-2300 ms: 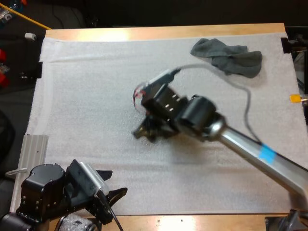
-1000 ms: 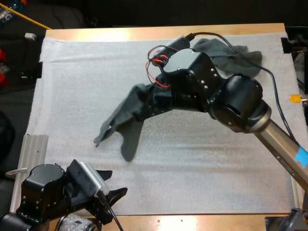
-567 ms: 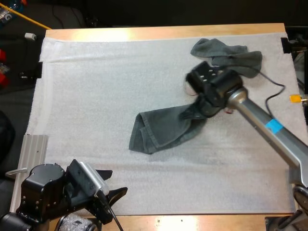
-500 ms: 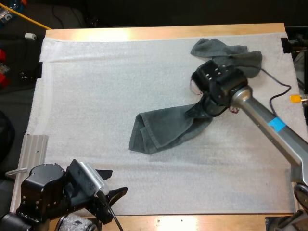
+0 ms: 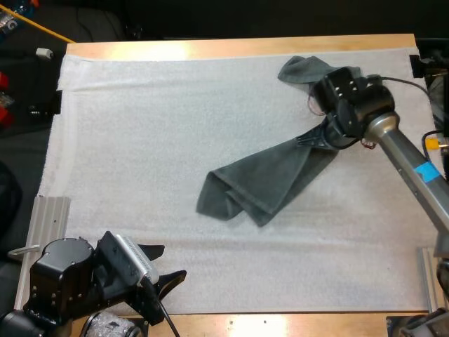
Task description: Pick towel from pile, fold and stack
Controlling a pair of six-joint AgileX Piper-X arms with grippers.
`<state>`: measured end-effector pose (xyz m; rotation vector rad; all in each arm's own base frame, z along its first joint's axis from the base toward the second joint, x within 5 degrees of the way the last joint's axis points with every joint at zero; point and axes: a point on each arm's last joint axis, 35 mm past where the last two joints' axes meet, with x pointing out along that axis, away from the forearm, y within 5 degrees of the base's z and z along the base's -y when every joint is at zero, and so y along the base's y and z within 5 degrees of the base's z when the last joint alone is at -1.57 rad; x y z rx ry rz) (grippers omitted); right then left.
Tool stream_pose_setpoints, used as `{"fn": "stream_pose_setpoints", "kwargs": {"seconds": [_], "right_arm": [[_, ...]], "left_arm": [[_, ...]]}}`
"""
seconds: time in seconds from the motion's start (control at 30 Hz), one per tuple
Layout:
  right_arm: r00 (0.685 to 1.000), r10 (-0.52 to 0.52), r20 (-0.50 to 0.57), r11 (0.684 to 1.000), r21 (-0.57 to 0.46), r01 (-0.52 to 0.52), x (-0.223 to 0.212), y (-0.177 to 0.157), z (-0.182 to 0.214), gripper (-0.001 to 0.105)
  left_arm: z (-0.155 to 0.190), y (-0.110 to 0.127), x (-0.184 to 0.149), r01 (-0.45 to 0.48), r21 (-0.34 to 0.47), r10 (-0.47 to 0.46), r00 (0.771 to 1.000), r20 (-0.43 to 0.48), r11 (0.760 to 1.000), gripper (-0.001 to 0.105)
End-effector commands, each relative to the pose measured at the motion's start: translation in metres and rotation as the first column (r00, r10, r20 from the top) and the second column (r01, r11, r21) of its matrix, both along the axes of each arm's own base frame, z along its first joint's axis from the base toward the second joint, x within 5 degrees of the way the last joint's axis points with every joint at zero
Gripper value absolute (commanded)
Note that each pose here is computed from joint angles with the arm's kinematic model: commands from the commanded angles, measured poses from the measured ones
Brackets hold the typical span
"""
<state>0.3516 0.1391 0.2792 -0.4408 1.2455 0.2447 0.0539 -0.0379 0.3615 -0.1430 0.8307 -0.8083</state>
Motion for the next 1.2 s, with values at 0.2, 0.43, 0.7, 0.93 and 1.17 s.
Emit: {"fn": "stream_pose_setpoints", "kwargs": {"seconds": [0.2, 0.43, 0.7, 0.93, 1.17], "right_arm": [[0.998, -0.064, 0.026, 0.998, -0.025, 0.065, 0.006, -0.023, 0.007, 0.018], [0.998, -0.065, 0.012, 0.997, -0.032, 0.065, 0.002, -0.026, 0.014, 0.061], [0.999, 0.034, 0.037, 0.997, 0.061, -0.037, -0.014, -0.017, 0.038, 0.055], [0.986, 0.165, 0.018, 0.980, 0.113, -0.166, -0.032, 0.018, 0.036, 0.055], [0.954, 0.298, 0.012, 0.948, 0.116, -0.298, -0.057, 0.065, 0.016, 0.055]], "left_arm": [[0.001, 0.000, 0.000, -0.001, -0.007, 0.001, 1.000, 0.001, 1.000, 0.058], [0.001, 0.000, 0.000, -0.001, -0.007, 0.001, 1.000, 0.001, 1.000, 0.058], [0.001, 0.000, 0.000, -0.001, -0.007, 0.001, 1.000, 0.001, 1.000, 0.058], [0.001, 0.000, 0.000, -0.001, -0.007, 0.001, 1.000, 0.001, 1.000, 0.058], [0.001, 0.000, 0.000, -0.001, -0.005, 0.001, 1.000, -0.005, 1.000, 0.058]]}}
